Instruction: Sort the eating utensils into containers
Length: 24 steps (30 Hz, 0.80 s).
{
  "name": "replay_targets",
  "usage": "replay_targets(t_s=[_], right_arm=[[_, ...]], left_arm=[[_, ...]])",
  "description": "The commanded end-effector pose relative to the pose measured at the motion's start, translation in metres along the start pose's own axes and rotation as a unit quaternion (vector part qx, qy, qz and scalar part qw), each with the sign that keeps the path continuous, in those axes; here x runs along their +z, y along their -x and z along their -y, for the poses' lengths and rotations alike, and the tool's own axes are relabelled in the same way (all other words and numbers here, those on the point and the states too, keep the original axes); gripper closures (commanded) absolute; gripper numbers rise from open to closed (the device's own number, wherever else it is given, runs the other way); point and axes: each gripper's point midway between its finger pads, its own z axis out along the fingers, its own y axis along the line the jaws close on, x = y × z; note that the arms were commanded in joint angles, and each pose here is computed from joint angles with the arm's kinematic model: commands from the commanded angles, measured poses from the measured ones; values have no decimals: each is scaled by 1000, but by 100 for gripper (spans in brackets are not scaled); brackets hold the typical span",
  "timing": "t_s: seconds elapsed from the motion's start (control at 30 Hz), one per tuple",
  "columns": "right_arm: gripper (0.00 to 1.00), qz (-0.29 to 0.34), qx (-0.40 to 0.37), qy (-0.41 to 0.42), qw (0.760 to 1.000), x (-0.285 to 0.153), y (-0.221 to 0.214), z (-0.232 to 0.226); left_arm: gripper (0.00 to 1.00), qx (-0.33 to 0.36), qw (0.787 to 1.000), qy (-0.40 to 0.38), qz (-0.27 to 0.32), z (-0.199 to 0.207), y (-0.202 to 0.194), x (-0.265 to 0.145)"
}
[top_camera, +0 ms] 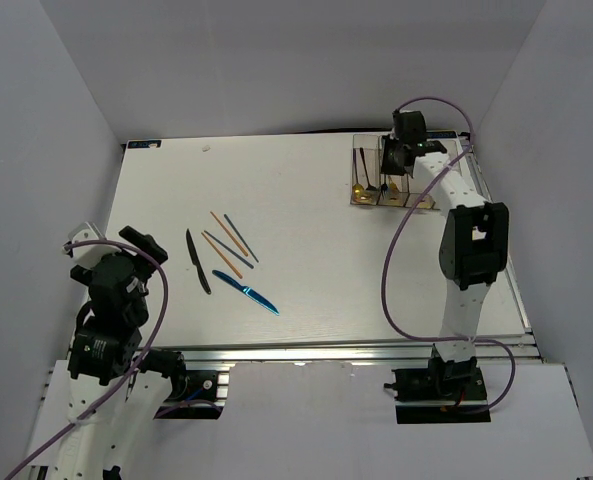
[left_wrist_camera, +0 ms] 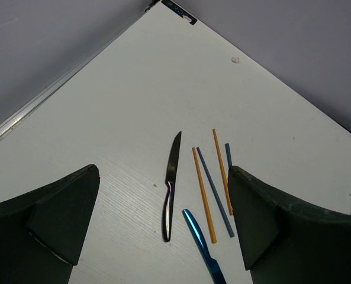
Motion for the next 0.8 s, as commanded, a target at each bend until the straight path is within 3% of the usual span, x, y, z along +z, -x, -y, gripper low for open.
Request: replay_targets(t_s=[0.0,0.07,0.27,0.3,0.37,0.4,0.47,0.53,0.6,0.77], right_arm=[[100,-6,-17,-2,1000,17,20,23],[100,-32,-22,-6,999,36,11,32],[100,-16,-20,-17,1000,51,27,44],[89,-12,-18,-26,999,51,30,48],[77,-8,-17,-25,1000,53,34,48],[62,-9,-15,-25,1000,54,35,49],[49,-8,-13,-25,1000,52,38,48],[18,-10,-5,-23,1000,47,38,46],[11,-3,7,-14,1000,34,43,40],[11,21,-6,17,1000,-19,42,-9]], left_arm=[[2,12,1000,9,-15,0,-8,6],[2,16,1000,11,-20,1,-11,7],[2,12,1000,7,-16,1,-9,6],[2,14,1000,8,-17,1,-9,6],[2,16,1000,5,-20,2,-10,7],[2,18,1000,7,-23,3,-12,8],[2,21,999,8,-27,3,-13,10],[2,25,999,10,-31,4,-15,11],[2,25,999,10,-30,4,-15,11],[2,19,1000,8,-22,2,-11,8]])
